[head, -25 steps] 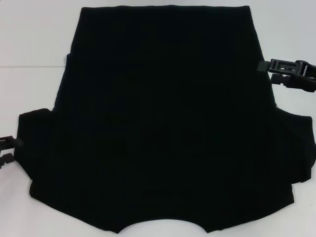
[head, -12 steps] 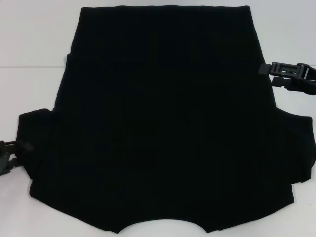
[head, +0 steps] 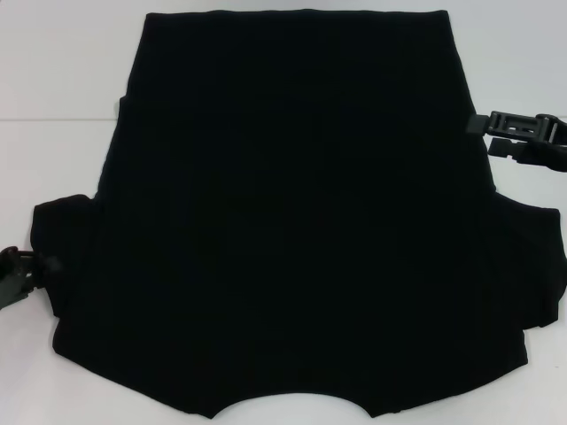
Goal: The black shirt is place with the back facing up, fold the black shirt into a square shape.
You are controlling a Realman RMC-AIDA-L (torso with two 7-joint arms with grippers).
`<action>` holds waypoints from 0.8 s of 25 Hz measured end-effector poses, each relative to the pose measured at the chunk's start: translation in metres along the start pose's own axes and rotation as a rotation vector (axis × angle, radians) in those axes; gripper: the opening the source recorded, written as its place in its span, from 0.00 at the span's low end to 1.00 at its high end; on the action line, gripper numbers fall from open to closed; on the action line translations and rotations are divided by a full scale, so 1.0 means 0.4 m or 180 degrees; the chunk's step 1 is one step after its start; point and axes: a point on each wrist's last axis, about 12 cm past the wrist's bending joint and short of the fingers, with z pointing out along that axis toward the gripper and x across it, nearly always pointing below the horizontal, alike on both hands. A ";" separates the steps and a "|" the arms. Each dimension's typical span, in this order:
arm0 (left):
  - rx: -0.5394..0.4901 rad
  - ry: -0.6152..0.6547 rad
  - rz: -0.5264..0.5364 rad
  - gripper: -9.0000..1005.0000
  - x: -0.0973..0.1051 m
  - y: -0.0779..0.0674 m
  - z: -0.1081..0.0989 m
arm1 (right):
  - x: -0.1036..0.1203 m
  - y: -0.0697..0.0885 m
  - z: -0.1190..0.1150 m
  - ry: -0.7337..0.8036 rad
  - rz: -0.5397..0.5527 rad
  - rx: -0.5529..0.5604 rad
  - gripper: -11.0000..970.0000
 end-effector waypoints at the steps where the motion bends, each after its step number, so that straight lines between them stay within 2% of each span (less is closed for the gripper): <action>1: -0.0002 0.0002 0.0005 0.42 0.000 0.000 0.000 | 0.000 -0.001 -0.001 -0.0003 0.0001 0.0002 0.84; 4: -0.0006 0.0019 0.0028 0.29 0.000 -0.002 0.002 | 0.000 -0.001 -0.002 -0.0008 0.0002 0.0004 0.84; 12: -0.0011 0.0064 0.0134 0.07 -0.003 -0.011 0.004 | 0.000 -0.002 -0.004 -0.0015 0.0010 0.0005 0.83; 20: -0.0129 -0.0153 0.0303 0.03 -0.067 -0.017 -0.044 | 0.003 -0.007 -0.009 -0.0019 0.0017 0.0021 0.82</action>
